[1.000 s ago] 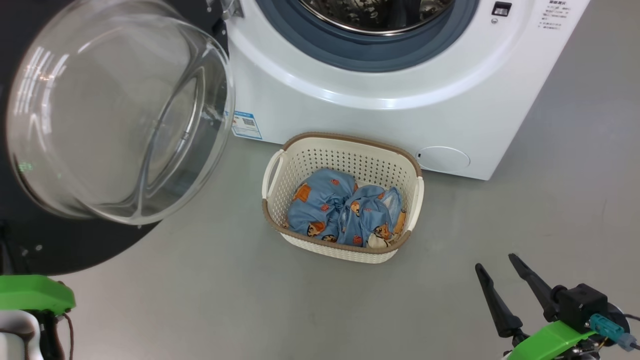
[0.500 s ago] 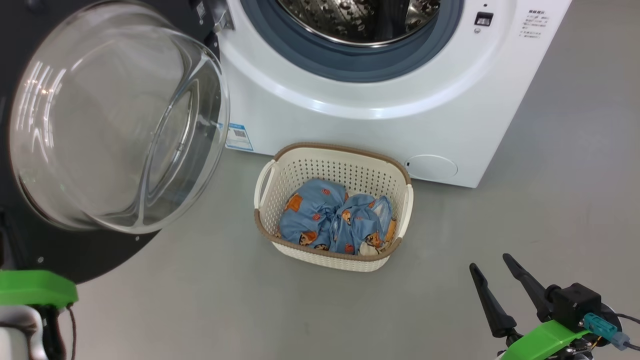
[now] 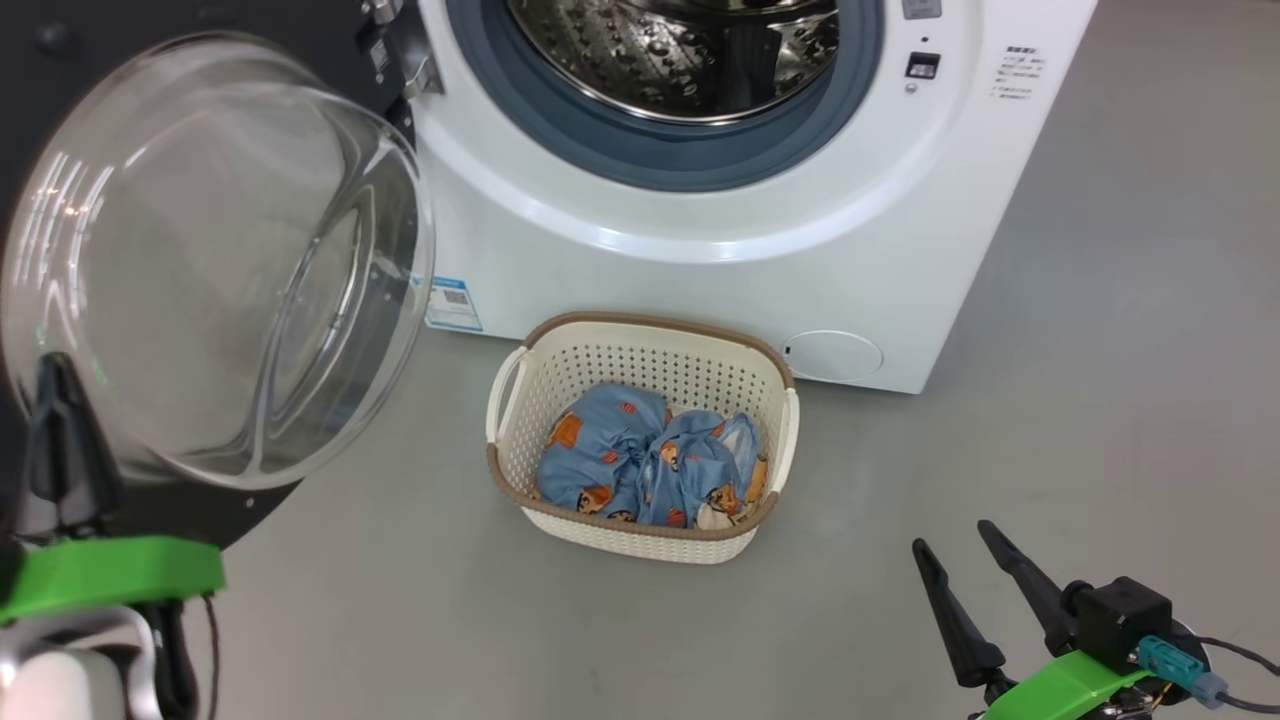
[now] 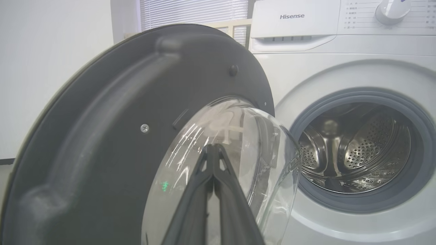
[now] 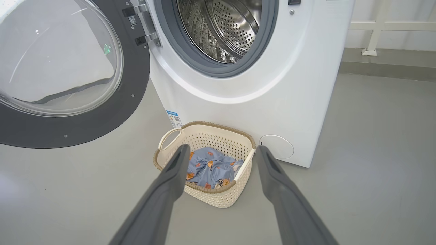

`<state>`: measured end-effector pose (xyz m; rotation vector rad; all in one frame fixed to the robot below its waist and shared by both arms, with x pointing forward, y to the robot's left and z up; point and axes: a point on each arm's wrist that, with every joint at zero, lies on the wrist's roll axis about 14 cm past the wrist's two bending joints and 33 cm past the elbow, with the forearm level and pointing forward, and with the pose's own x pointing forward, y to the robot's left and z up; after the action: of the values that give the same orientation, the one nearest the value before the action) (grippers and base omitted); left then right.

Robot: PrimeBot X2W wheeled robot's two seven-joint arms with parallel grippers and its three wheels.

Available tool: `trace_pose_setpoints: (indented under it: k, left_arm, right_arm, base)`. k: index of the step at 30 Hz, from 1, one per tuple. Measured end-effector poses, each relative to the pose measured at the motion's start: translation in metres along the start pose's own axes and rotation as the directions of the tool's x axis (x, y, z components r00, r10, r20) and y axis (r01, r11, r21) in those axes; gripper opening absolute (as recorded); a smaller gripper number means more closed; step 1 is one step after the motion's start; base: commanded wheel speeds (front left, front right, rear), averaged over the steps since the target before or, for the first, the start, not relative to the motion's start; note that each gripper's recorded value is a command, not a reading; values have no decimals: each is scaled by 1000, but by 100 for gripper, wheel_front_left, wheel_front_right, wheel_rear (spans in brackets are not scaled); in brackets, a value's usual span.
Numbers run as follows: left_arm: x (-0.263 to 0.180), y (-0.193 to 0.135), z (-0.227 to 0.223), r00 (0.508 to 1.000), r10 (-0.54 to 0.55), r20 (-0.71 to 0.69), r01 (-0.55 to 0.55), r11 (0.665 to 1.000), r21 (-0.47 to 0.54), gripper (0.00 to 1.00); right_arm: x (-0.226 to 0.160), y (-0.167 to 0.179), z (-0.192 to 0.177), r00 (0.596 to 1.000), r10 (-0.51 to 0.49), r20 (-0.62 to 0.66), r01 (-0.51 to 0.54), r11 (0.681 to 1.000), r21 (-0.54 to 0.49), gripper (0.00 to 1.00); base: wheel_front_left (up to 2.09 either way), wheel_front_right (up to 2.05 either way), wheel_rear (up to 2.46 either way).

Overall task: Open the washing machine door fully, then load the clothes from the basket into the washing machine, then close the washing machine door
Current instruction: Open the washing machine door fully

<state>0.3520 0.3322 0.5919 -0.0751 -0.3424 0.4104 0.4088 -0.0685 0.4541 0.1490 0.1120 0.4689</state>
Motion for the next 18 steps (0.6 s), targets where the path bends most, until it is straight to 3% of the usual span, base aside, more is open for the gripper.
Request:
trace_pose_setpoints:
  k: [5,6,7,8,9,18]
  left_arm:
    - [-9,-21,0,998,-66,1,66,998,-1,0]
    - [-10,-27,1,997,-83,4,83,996,-8,14]
    - [-12,-33,1,995,-100,5,100,995,-13,34]
    - [-14,-38,0,993,-117,3,117,993,-12,74]
    - [-16,-43,0,991,-130,2,130,991,-17,100]
    - [-48,-81,-37,965,-233,-117,226,972,-67,100]
  right_arm:
    - [-5,1,4,1000,-8,11,8,1000,0,100]
    - [-6,0,5,1000,-13,16,13,1000,3,100]
    - [-7,0,6,1000,-18,21,17,1000,5,100]
    - [-9,-1,8,999,-23,27,23,1000,7,100]
    - [-10,-1,10,999,-28,32,28,1000,9,100]
    - [-28,-14,27,992,-92,90,91,996,16,100]
  base:
    - [0,0,0]
    - [0,0,0]
    - [0,0,0]
    - [0,0,0]
    - [0,0,0]
    - [0,0,0]
